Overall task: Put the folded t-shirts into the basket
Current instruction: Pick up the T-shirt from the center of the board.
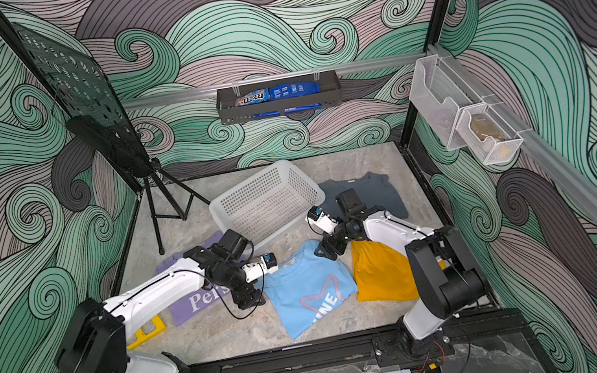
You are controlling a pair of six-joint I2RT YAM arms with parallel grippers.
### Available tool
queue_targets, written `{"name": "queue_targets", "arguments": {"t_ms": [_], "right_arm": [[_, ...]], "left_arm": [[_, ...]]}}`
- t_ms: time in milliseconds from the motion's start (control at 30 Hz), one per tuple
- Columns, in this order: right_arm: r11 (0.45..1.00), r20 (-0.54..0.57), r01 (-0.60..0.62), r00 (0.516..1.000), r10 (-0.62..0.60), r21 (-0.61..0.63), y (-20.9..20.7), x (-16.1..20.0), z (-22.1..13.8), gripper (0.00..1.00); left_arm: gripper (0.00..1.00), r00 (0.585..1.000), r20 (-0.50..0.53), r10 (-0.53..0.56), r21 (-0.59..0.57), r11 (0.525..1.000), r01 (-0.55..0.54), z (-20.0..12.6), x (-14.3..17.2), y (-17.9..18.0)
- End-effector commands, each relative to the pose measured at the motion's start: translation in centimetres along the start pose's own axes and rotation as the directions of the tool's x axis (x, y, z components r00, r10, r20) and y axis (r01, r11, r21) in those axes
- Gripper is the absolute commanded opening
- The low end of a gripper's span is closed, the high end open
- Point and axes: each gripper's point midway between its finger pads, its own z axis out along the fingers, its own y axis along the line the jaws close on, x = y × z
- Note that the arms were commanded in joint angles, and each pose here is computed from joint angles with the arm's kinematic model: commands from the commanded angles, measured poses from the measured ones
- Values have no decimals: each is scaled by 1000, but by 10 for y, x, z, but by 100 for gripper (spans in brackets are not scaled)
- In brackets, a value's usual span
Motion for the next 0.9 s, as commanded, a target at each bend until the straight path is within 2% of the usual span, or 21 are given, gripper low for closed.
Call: {"name": "queue_targets", "arguments": {"t_ms": [0, 167, 467, 600, 700, 867], "right_arm": [[998, -32, -61, 998, 62, 13, -8, 5, 11, 81], [998, -63, -55, 996, 55, 2, 0, 15, 23, 81], [996, -91, -82, 993, 79, -28, 3, 24, 34, 80], [995, -110, -94, 990, 90, -37, 3, 27, 40, 75], [994, -120, -101, 988, 95, -46, 5, 30, 43, 69], [991, -124, -115, 987, 105, -74, 9, 32, 47, 53]], "left_arm": [[81, 998, -54, 43, -106, 993, -49, 8, -18, 19], [81, 990, -143, 20, -138, 990, -40, 28, -13, 34], [85, 991, -132, 18, -139, 990, -37, 36, -20, 39], [84, 988, -156, 11, -116, 993, -30, 45, -16, 38], [78, 985, -174, 11, -102, 994, -29, 51, -14, 37], [60, 982, -187, 15, -97, 995, -34, 54, -13, 35]]}}
